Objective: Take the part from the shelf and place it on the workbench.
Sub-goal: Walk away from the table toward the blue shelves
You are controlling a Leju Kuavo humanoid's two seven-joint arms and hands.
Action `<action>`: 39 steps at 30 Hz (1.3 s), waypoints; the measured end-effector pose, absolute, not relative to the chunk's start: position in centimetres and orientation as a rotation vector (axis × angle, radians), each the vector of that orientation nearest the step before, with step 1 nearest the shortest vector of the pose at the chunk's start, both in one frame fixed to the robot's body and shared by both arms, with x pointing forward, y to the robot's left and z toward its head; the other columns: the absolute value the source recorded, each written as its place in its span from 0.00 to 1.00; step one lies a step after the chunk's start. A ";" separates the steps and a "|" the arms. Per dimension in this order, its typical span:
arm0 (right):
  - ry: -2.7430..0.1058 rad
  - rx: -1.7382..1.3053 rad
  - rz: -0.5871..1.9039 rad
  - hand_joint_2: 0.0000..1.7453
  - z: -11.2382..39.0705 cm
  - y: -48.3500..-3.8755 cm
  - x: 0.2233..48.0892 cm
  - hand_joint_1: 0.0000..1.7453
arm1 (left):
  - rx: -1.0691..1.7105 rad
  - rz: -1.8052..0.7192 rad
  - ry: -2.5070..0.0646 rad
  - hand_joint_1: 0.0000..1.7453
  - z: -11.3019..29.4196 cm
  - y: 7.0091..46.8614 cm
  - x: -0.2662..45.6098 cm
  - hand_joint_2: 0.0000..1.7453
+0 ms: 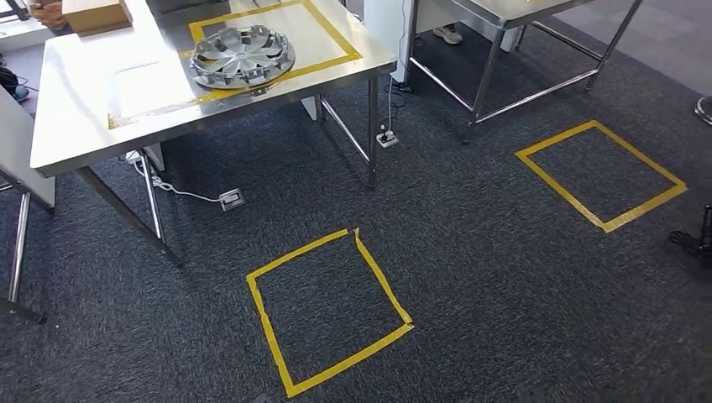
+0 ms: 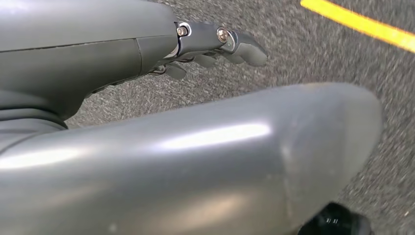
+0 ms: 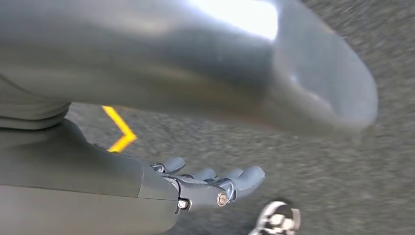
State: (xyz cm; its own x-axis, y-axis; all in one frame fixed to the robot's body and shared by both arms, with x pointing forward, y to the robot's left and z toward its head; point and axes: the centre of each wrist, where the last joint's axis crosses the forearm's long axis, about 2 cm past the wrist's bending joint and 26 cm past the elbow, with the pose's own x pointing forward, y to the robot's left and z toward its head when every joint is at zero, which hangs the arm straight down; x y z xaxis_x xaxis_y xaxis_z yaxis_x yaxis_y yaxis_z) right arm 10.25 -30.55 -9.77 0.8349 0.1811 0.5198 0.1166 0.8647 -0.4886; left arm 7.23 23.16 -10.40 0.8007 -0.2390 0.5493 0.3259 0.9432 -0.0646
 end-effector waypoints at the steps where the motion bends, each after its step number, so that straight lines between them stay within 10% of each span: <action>1: -0.574 -0.528 0.040 0.00 -9.8 -30.5 10.0 0.00 | -0.159 -0.304 -0.564 0.00 -10.4 23.2 7.2 0.00; 16: -0.435 -0.421 0.247 0.00 -10.4 -29.3 7.9 0.00 | -0.157 -0.348 -0.525 0.00 -10.4 23.5 7.7 0.00; 20: -0.436 -0.417 0.267 0.00 -10.4 -29.2 7.8 0.00 | -0.158 -0.350 -0.524 0.00 -10.3 23.5 7.9 1.00; 33: -0.434 -0.394 0.309 0.00 -10.5 -28.8 7.8 0.00 | -0.160 -0.348 -0.521 0.00 -10.4 23.6 7.7 1.00; 37: -0.430 -0.392 0.320 0.00 -10.4 -28.8 8.0 0.00 | -0.158 -0.345 -0.521 0.00 -10.4 23.6 7.8 0.00; 39: -0.426 -0.390 0.326 0.00 -10.5 -28.8 7.8 0.00 | -0.157 -0.343 -0.522 0.00 -10.4 23.6 7.8 0.00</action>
State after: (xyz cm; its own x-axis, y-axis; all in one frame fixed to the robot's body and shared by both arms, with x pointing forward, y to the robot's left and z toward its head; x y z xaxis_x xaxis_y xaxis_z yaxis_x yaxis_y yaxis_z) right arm 7.83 -28.77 -10.46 0.8612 0.3829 0.3343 -0.2227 0.8755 -0.4289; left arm 7.78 23.62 -10.35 0.8119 -0.2800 0.5123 0.3591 0.9314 -0.0599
